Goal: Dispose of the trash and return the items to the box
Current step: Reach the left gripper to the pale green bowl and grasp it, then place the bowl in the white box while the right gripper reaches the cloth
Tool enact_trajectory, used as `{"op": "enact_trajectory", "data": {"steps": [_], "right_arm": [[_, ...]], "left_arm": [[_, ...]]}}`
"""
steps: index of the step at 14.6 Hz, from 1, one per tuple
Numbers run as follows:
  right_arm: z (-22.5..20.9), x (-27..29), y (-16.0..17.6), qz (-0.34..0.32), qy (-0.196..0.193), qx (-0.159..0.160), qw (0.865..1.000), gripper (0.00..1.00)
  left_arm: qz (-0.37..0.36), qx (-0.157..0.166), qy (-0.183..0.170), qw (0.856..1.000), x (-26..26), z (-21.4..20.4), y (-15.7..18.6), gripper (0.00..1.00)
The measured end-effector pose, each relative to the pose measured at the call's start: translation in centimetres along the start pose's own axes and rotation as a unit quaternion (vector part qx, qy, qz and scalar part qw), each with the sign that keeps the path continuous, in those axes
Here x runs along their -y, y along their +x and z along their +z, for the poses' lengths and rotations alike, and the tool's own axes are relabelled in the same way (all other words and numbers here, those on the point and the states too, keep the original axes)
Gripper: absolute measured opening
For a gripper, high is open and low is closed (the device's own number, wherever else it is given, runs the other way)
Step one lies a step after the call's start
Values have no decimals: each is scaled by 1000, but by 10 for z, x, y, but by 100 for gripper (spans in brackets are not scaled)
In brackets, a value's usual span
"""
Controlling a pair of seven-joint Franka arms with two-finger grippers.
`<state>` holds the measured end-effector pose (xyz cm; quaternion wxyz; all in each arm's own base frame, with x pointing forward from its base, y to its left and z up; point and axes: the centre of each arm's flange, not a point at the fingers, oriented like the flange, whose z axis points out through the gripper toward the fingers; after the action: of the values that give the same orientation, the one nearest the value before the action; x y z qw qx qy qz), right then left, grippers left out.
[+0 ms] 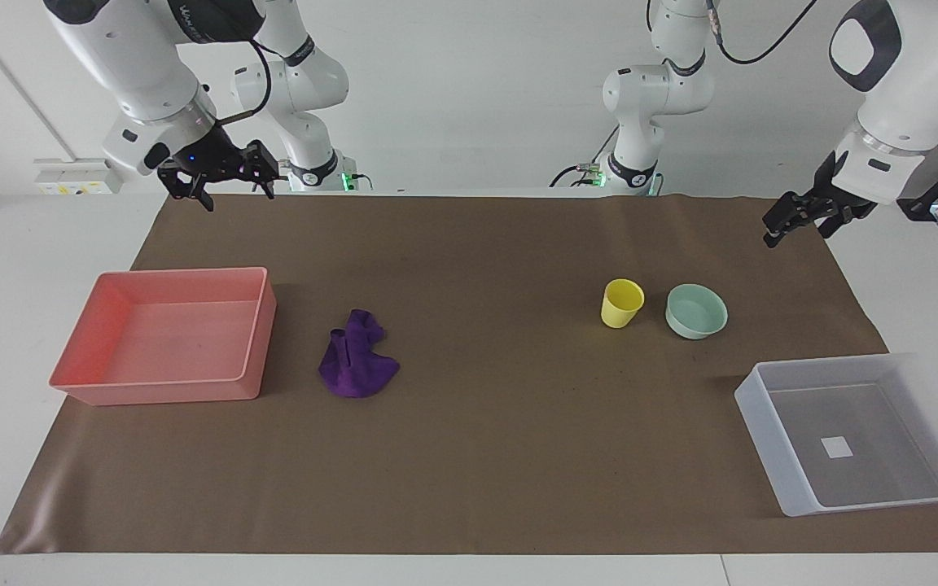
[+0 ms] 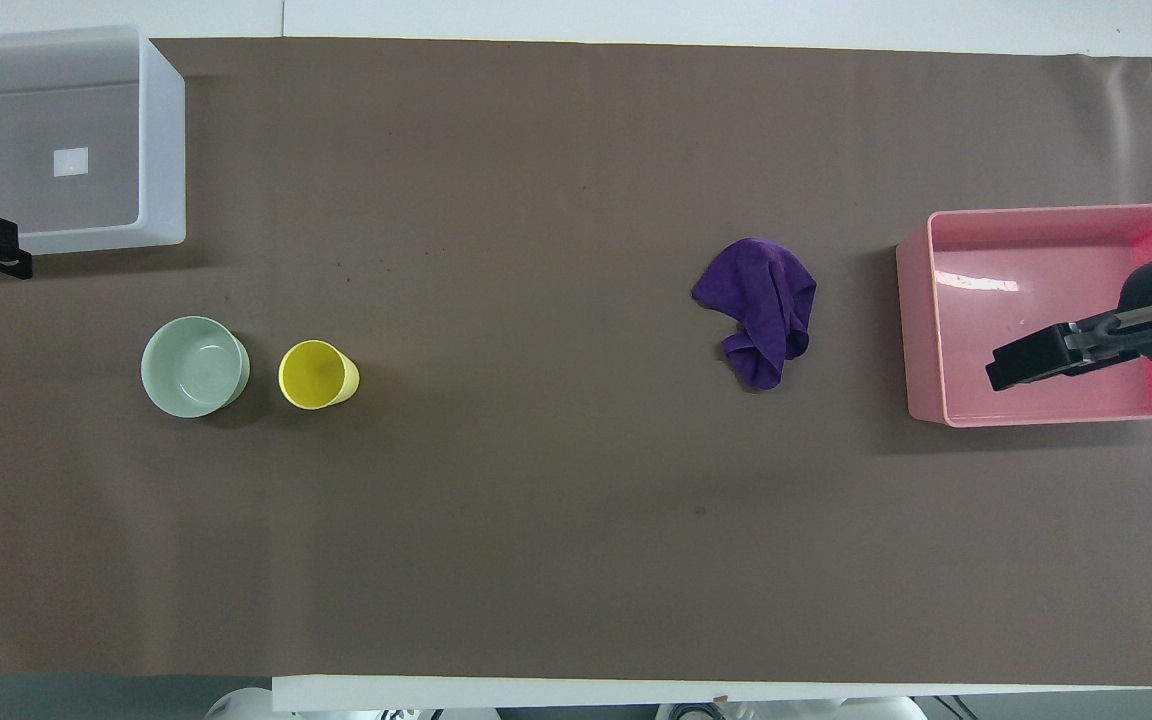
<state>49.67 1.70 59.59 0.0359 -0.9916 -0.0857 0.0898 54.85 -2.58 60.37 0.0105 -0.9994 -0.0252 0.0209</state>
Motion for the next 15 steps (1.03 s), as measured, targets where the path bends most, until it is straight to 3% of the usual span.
{"op": "enact_trajectory", "data": {"steps": [5,9,13,15], "right_arm": [[-2,-33,-4,25,-5,-10,1000,100],[0,-46,1,33,-7,-34,999,100],[12,-49,17,34,-13,-56,998,100],[25,-52,31,35,-16,-61,997,100]], "left_arm": [[5,12,1,1000,-3,16,-8,100],[-6,-49,-9,999,3,112,-45,100],[-40,-21,-7,999,2,219,-62,100],[-46,-32,-9,998,2,259,-59,100]]}}
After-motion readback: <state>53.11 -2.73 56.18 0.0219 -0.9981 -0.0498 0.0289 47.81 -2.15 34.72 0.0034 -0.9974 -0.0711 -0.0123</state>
